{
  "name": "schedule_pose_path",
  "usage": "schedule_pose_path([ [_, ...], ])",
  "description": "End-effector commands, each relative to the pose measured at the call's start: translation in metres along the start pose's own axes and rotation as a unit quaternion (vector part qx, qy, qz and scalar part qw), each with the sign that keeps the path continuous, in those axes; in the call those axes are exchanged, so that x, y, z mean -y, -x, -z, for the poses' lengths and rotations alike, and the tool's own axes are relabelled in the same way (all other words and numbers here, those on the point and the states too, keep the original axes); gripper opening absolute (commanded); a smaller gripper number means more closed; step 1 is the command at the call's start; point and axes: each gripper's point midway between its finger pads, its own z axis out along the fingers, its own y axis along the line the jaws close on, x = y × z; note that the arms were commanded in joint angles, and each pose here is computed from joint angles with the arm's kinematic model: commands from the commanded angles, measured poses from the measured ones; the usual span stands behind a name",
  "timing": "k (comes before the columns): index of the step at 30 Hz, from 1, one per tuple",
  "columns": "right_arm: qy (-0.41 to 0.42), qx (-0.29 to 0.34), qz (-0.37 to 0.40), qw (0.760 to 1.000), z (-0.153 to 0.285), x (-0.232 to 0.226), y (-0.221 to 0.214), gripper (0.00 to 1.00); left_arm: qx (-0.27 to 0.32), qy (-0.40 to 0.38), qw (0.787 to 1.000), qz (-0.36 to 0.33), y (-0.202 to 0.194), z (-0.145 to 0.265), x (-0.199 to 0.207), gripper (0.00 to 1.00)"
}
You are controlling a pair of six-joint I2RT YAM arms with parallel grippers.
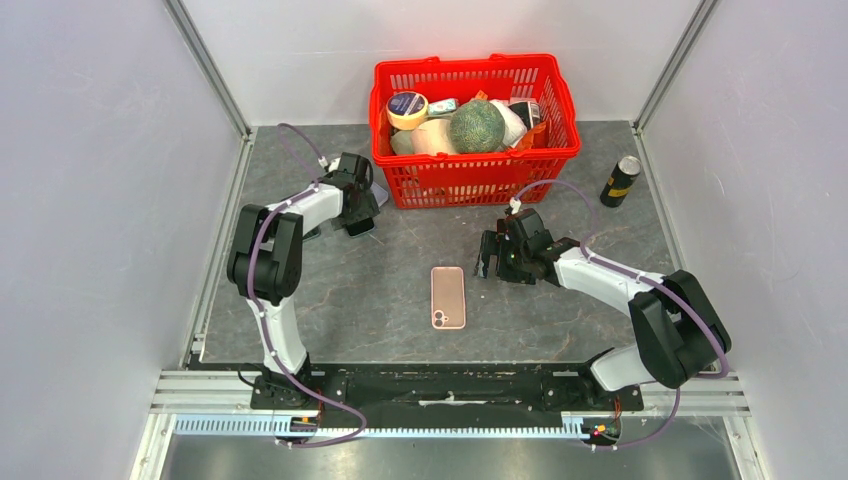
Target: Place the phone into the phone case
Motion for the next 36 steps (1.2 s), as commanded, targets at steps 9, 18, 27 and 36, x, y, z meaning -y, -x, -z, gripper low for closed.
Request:
schedule_pose_path([
  [9,0.011,0.021,0.013,1.000,0.003,-0.012,0.016,0.97,0.037,-0.057,0.996,0.061,0.001,0.050,-0.001,0.35],
  [18,0.024,0.015,0.013,1.000,0.003,-0.017,0.014,0.97,0.032,-0.106,0.991,0.077,-0.034,0.086,-0.003,0.28],
  [27,0.116,-0.032,-0.018,0.993,0.007,-0.058,0.009,0.96,-0.009,-0.192,0.977,0.095,-0.097,0.112,0.008,0.24],
  [36,0.182,-0.040,-0.028,0.982,0.016,-0.116,0.023,0.90,-0.046,-0.236,0.964,0.113,-0.144,0.126,0.011,0.21],
])
